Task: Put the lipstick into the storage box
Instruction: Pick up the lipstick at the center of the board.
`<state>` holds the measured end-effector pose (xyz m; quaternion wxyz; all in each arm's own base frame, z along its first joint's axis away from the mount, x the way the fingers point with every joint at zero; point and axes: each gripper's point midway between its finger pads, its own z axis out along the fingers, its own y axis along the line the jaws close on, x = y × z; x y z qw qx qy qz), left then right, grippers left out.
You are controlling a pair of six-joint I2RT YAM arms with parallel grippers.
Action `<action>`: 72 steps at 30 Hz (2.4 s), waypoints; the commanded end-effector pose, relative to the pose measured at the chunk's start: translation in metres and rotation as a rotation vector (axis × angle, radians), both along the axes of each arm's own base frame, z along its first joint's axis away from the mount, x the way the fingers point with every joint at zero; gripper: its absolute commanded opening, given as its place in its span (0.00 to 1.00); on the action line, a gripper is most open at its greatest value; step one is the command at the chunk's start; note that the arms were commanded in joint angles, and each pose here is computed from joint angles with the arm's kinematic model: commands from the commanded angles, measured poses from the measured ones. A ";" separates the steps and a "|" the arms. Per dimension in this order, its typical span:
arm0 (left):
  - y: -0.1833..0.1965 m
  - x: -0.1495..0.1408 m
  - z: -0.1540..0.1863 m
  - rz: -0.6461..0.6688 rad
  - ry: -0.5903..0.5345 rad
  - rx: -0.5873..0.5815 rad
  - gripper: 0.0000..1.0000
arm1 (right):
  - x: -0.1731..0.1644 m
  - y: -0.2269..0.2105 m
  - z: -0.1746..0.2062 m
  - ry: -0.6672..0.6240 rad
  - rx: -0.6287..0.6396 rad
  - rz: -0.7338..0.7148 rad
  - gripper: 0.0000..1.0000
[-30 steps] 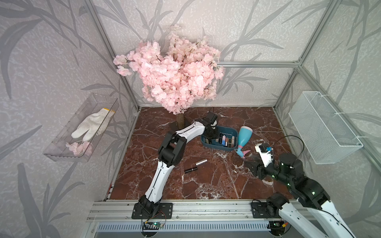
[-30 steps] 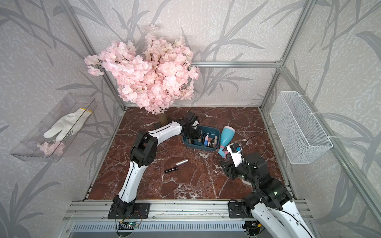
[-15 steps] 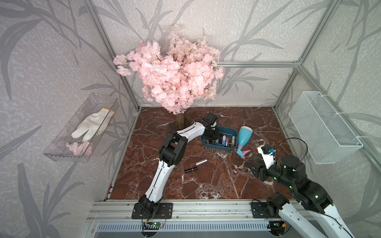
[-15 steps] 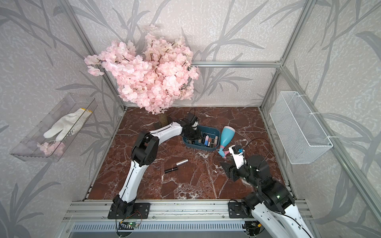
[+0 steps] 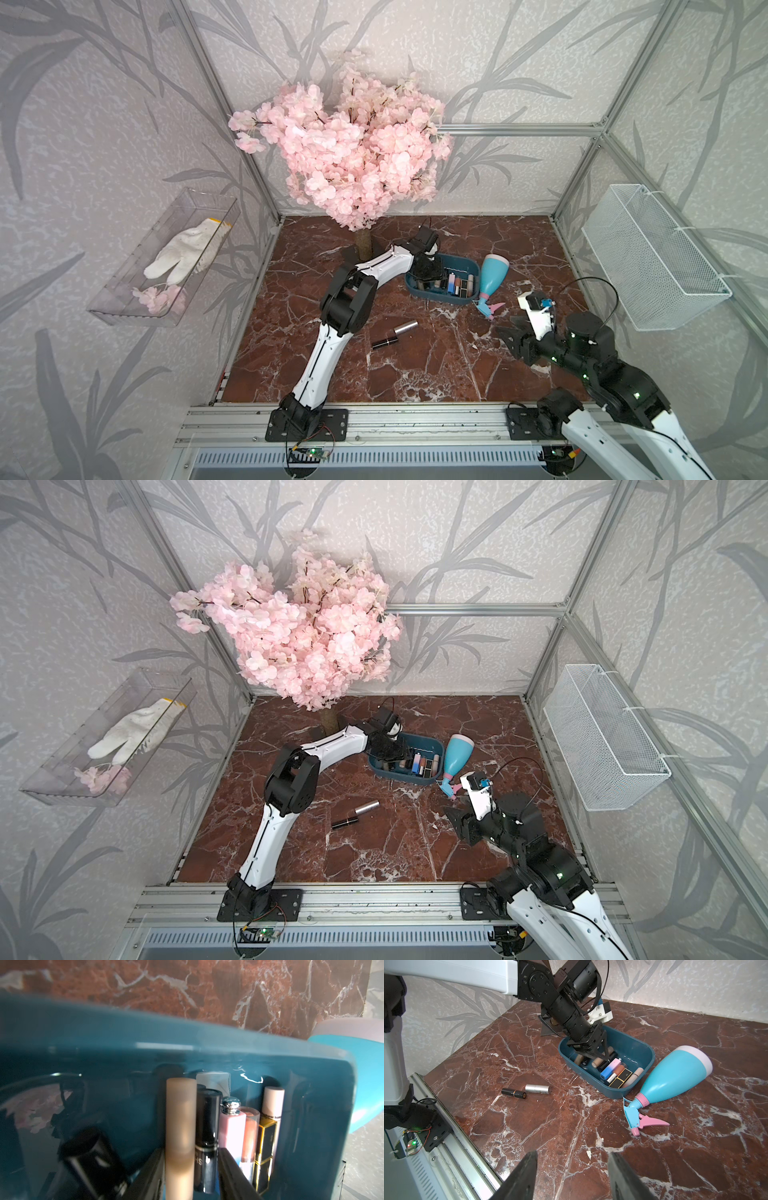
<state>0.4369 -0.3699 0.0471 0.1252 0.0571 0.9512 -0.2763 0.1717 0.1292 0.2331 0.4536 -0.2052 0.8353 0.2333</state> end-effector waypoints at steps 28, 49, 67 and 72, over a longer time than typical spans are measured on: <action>0.165 -0.185 0.159 0.044 -0.614 -0.023 0.63 | 0.069 0.141 -0.015 -0.016 -0.059 0.621 0.59; 0.271 -0.222 0.140 0.314 -0.627 0.228 1.00 | 0.025 0.220 -0.127 -0.047 -0.520 1.431 0.58; 0.290 -0.225 0.138 0.307 -0.609 0.312 1.00 | 0.075 0.240 -0.183 -0.011 -0.789 1.285 0.56; 0.293 -0.225 0.137 0.316 -0.598 0.306 1.00 | 0.085 0.240 -0.193 0.002 -0.834 1.260 0.56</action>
